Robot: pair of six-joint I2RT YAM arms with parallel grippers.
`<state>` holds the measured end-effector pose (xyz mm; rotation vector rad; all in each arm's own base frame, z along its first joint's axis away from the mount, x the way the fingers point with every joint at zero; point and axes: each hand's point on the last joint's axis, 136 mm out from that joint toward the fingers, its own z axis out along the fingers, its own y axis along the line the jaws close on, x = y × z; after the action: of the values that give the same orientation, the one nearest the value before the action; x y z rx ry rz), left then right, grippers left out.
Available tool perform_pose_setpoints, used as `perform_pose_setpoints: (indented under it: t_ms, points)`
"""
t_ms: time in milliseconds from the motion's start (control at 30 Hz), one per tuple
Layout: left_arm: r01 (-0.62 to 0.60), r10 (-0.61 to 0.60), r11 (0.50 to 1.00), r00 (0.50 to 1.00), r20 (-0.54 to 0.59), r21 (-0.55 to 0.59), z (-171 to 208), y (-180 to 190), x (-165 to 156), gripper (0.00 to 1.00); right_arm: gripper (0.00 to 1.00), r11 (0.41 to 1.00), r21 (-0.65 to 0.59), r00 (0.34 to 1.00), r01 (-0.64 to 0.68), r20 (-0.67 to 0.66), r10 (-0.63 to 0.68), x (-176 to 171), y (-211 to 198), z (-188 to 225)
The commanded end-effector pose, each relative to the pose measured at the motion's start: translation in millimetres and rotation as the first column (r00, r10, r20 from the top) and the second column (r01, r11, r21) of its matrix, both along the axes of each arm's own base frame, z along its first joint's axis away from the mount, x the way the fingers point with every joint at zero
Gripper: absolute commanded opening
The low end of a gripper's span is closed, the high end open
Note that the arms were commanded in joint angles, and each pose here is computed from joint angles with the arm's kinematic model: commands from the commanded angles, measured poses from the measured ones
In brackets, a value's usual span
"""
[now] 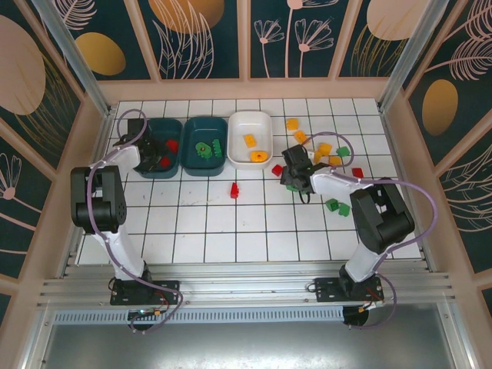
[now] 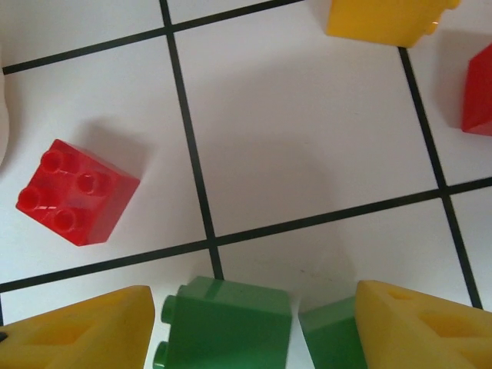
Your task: Sort the legos into containers by color
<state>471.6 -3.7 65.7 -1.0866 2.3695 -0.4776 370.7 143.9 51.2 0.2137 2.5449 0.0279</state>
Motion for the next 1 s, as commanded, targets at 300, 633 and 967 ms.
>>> perform_pose_setpoints:
  t_ms: [300,633,967]
  points:
    - [0.082,-0.073,0.996,0.98,0.184,-0.042,58.8,-15.6,5.1,0.97,0.69,0.994,-0.08,0.997,-0.072,-0.013,0.072,8.3,18.2,-3.1]
    - [0.116,-0.086,0.989,0.953,0.29,-0.088,97.5,-26.7,-15.2,0.98,0.6,0.987,-0.1,0.988,-0.126,-0.104,0.115,-14.3,30.5,-28.7]
    - [0.113,-0.085,0.992,0.937,0.339,-0.064,121.6,-24.6,-27.0,0.98,0.34,0.99,-0.086,0.989,-0.11,0.089,0.118,3.0,46.0,42.8]
